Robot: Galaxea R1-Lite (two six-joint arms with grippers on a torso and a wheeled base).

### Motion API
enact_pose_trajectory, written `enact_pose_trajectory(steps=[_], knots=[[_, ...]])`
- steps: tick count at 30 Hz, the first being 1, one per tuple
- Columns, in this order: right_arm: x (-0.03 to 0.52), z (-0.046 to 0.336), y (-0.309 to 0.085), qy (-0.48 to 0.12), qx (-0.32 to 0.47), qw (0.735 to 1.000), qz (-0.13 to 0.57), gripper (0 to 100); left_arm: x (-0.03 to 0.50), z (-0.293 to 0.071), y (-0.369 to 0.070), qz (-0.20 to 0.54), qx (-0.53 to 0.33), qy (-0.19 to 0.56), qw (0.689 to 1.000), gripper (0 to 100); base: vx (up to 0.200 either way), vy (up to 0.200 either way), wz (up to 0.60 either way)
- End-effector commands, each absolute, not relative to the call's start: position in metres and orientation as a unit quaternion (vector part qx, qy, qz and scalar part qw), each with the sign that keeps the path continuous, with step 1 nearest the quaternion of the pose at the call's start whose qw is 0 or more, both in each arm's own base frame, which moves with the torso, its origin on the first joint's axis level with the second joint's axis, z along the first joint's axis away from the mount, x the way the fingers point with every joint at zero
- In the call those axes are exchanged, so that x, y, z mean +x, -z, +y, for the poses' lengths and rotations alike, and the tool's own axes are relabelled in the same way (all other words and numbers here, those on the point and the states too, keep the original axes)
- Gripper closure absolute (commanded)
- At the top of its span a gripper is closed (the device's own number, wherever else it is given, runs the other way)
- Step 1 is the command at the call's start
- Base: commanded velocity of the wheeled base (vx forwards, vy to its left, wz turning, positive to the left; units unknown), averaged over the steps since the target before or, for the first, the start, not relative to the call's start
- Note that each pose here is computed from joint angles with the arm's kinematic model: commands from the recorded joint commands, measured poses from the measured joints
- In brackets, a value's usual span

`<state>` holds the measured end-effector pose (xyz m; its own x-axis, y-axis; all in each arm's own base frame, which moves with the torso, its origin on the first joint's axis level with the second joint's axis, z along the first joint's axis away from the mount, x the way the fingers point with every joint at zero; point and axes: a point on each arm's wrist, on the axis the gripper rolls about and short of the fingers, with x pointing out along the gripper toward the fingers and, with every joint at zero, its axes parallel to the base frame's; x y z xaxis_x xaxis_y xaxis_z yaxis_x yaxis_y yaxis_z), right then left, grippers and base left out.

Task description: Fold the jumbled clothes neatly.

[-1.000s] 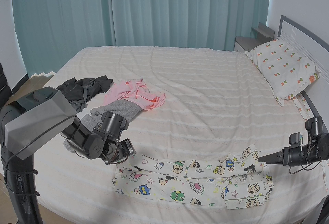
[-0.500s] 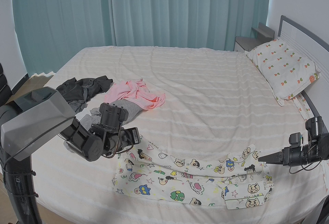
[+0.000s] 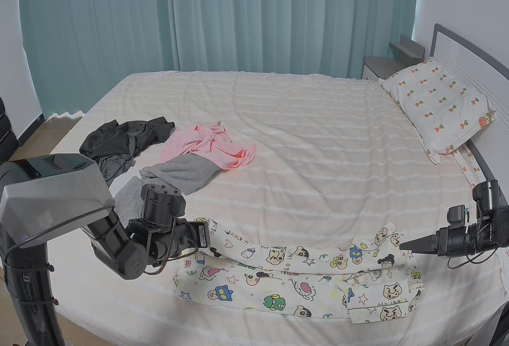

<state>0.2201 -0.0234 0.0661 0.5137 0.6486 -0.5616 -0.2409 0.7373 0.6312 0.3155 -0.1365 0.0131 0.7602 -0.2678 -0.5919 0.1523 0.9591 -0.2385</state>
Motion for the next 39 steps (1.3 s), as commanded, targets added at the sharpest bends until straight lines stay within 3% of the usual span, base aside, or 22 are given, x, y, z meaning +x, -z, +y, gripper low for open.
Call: enact_pose_trajectory(steps=[1,19,20,28,33,36,39], knots=[[0.22,-0.024,-0.066,-0.266,0.246,0.834,0.416,0,0.303,-0.132,-0.008,0.348,-0.083,0.112,0.927,100,0.0,0.0,0.0],[0.22,-0.024,-0.063,-0.264,0.248,0.832,0.421,0,0.291,-0.126,0.034,0.416,-0.059,0.096,0.902,100,0.0,0.0,0.0],[0.22,-0.024,-0.063,-0.264,0.248,0.831,0.421,0,0.291,-0.126,0.034,0.417,-0.059,0.096,0.902,0,0.0,0.0,0.0],[0.22,-0.024,-0.063,-0.264,0.248,0.831,0.421,0,0.295,-0.117,0.029,0.41,-0.077,0.08,0.905,0,0.0,0.0,0.0],[0.22,-0.024,-0.062,-0.264,0.248,0.831,0.422,0,0.318,-0.115,0.015,0.385,-0.162,0.047,0.907,0,0.0,0.0,0.0],[0.221,-0.024,-0.063,-0.264,0.248,0.831,0.421,0,0.328,-0.116,-0.003,0.39,-0.23,0.033,0.891,0,0.0,0.0,0.0],[0.225,-0.025,-0.061,-0.258,0.248,0.832,0.424,0,0.323,-0.114,-0.027,0.417,-0.318,0.056,0.85,0,0.0,0.0,0.0]])
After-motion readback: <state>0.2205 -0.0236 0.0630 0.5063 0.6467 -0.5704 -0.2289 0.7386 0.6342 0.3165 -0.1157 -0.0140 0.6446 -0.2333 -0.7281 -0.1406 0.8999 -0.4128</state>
